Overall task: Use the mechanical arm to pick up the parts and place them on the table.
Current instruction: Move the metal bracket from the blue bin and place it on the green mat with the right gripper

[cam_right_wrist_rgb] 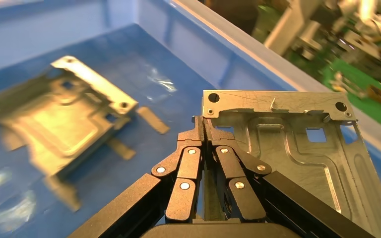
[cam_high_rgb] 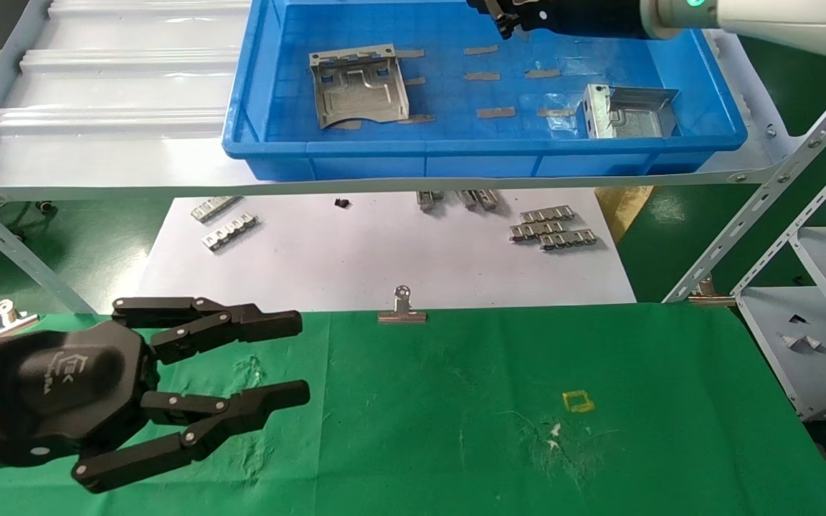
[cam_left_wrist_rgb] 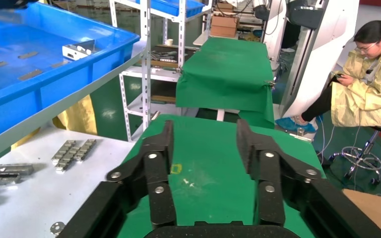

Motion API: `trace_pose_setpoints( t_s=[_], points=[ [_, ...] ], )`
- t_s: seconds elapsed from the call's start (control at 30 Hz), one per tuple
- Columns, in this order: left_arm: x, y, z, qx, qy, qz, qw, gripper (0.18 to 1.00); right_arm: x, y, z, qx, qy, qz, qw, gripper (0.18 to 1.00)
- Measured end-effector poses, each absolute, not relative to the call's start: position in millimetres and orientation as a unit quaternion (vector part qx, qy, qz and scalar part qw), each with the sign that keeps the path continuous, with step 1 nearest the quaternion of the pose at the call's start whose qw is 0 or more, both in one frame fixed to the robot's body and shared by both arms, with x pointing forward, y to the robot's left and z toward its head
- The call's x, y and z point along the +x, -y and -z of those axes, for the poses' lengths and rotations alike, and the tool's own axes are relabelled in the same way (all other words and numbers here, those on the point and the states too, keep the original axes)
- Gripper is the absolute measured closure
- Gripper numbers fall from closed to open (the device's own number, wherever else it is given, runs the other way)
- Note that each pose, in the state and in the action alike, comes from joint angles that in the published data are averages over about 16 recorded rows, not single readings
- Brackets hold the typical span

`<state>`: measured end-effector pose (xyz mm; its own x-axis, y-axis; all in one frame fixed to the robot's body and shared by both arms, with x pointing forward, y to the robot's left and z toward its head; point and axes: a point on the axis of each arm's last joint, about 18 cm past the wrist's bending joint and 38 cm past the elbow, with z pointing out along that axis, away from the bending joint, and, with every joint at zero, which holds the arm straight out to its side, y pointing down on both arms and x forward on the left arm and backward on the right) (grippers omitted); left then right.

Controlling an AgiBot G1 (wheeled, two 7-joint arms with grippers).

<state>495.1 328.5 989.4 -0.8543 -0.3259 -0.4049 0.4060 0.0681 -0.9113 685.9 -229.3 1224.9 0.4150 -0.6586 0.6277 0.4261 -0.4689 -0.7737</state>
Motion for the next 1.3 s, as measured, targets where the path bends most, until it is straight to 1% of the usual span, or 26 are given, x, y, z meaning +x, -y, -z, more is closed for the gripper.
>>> trace_pose_setpoints(
  t_s=[0.13, 0.33, 0.4, 0.43, 0.53, 0.7, 0.93, 1.1, 1.3],
  points=[
    [495, -328, -989, 0.029, -0.680, 0.682, 0.268, 0.673, 658, 236, -1222, -0.698, -0.024, 0.503, 0.509, 0.988],
    [495, -328, -989, 0.029, -0.680, 0.682, 0.268, 0.556, 613, 249, -1207, -0.738, 0.073, 0.452, 0.497, 0.988],
    [495, -328, -989, 0.029, -0.680, 0.682, 0.268, 0.535, 599, 253, -1200, -0.749, 0.100, 0.436, 0.489, 0.988],
    [495, -328, -989, 0.029, -0.680, 0.682, 0.268, 0.510, 593, 256, -1196, -0.754, 0.112, 0.428, 0.485, 0.988],
    [495, -328, -989, 0.029, -0.680, 0.682, 0.268, 0.436, 576, 264, -1183, -0.769, 0.140, 0.408, 0.472, 0.988],
    [495, -328, -989, 0.029, -0.680, 0.682, 0.268, 0.355, 560, 277, -1158, -0.792, 0.162, 0.387, 0.445, 0.988],
    [495, -328, -989, 0.029, -0.680, 0.682, 0.268, 0.224, 552, 289, -1110, -0.827, 0.172, 0.356, 0.400, 0.988],
    [495, -328, -989, 0.029, -0.680, 0.682, 0.268, 0.199, 563, 296, -1075, -0.852, 0.168, 0.339, 0.361, 0.988],
    [495, -328, -989, 0.029, -0.680, 0.682, 0.268, 0.185, 589, 305, -1034, -0.880, 0.156, 0.320, 0.316, 0.988]
  ],
)
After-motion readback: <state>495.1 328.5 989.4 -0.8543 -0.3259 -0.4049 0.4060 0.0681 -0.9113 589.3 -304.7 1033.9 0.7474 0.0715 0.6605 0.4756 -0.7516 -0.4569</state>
